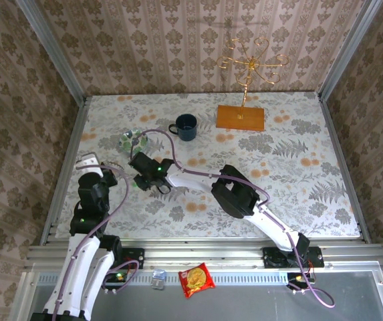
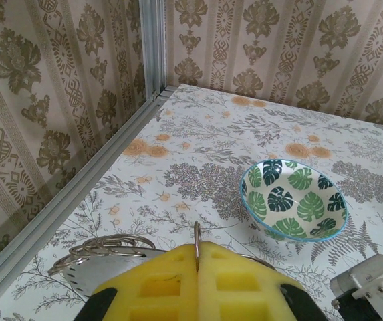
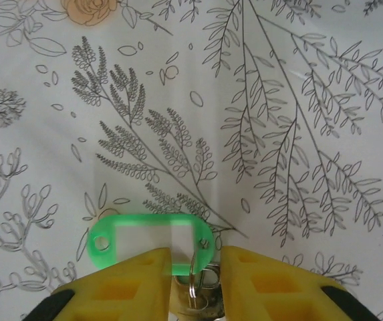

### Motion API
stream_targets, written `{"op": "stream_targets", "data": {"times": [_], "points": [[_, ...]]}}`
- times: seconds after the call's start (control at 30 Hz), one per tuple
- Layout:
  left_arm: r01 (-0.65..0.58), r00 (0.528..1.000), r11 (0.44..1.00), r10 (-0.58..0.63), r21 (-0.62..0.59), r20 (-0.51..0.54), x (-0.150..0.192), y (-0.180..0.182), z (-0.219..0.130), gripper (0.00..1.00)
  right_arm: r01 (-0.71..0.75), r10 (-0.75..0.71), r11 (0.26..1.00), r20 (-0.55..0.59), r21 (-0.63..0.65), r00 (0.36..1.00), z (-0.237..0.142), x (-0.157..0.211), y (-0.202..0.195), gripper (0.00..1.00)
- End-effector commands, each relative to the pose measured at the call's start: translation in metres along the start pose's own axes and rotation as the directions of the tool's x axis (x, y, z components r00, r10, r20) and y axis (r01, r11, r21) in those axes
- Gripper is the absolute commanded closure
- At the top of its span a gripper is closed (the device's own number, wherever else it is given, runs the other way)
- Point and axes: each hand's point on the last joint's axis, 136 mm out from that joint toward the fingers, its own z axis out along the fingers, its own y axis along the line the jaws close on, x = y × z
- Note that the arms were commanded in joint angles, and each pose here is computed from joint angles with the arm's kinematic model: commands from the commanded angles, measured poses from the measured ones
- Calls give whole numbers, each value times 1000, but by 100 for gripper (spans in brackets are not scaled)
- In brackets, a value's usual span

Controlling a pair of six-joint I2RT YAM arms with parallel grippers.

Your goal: Put the keys on the keyring

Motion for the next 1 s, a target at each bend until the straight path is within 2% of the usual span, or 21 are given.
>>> {"op": "stream_targets", "data": {"times": [0.0, 0.33, 0.6, 0.67, 0.77, 0.87, 0.97], "points": [[18, 999, 1000, -18, 9, 35, -7, 0, -3, 100, 21, -21, 998, -7, 58, 1000, 3, -2, -10, 75], [18, 999, 1000, -18, 24, 32, -5, -2, -3, 100, 30, -29, 997, -12, 77, 999, 8, -3, -13, 79], [20, 999, 999, -21, 29, 33, -5, -3, -3, 100, 24, -22, 998, -27, 57, 999, 8, 0, -9, 78], [19, 999, 999, -20, 31, 32, -5, -3, -3, 100, 24, -22, 998, -31, 57, 999, 7, 1, -9, 82], [18, 999, 999, -19, 33, 35, -6, -4, -3, 100, 26, -24, 998, -32, 53, 999, 5, 0, -8, 95], [8, 999, 999, -10, 47, 38, -8, -6, -5, 100, 26, -25, 998, -22, 48, 999, -4, -6, -7, 100], [-24, 999, 995, 20, 96, 44, -12, -14, -8, 100, 34, -34, 999, 6, 39, 999, -23, -16, -5, 100]]}}
